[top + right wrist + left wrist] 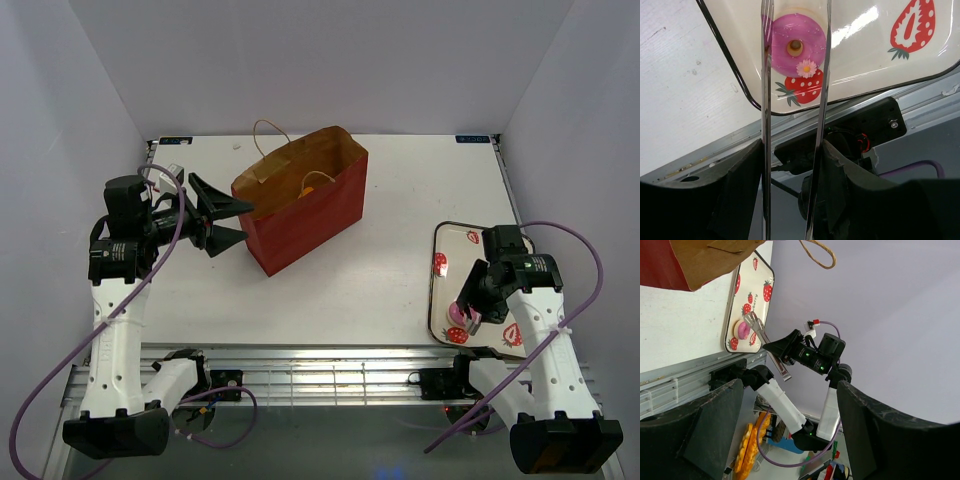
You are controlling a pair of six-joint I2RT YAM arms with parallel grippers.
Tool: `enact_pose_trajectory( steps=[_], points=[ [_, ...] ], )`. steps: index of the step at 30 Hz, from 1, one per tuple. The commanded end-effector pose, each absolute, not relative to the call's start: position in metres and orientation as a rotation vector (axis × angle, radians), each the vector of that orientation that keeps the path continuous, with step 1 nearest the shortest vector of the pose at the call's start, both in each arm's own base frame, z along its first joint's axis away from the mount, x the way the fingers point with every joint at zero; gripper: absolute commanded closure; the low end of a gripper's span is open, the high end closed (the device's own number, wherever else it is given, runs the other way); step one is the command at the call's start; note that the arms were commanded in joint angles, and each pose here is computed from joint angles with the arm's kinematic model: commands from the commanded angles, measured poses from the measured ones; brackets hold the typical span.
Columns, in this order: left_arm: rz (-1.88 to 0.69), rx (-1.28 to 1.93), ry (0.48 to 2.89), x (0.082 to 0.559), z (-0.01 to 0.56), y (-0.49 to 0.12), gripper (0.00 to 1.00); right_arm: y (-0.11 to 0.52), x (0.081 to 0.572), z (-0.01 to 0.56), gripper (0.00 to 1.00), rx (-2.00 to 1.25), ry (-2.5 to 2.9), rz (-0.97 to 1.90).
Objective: Place the fake bread into the paper bag
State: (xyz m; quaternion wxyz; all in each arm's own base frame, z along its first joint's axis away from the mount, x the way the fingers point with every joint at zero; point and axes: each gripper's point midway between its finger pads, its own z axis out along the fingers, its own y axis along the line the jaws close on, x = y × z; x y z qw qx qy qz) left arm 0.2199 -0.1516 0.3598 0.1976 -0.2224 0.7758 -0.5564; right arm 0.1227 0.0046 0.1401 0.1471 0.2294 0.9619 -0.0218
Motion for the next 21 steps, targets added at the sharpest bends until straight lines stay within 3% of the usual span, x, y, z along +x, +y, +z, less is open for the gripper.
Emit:
enact_pose_trajectory(
  steps=[1,12,21],
  points=[
    [-1.553,-0.593,2.14,0.216,0.367,-0.151,0.15,0.009,0.122,0.139,0.46,0.688,2.761,-0.027],
    [-1.555,-0.597,2.135,0.214,0.367,-0.151,0.15,0.046,0.146,0.156,0.51,0.574,2.724,0.293],
    [-1.558,-0.582,2.138,0.21,0.37,-0.152,0.14,0.048,0.191,0.176,0.51,0.522,2.637,0.317]
  ],
)
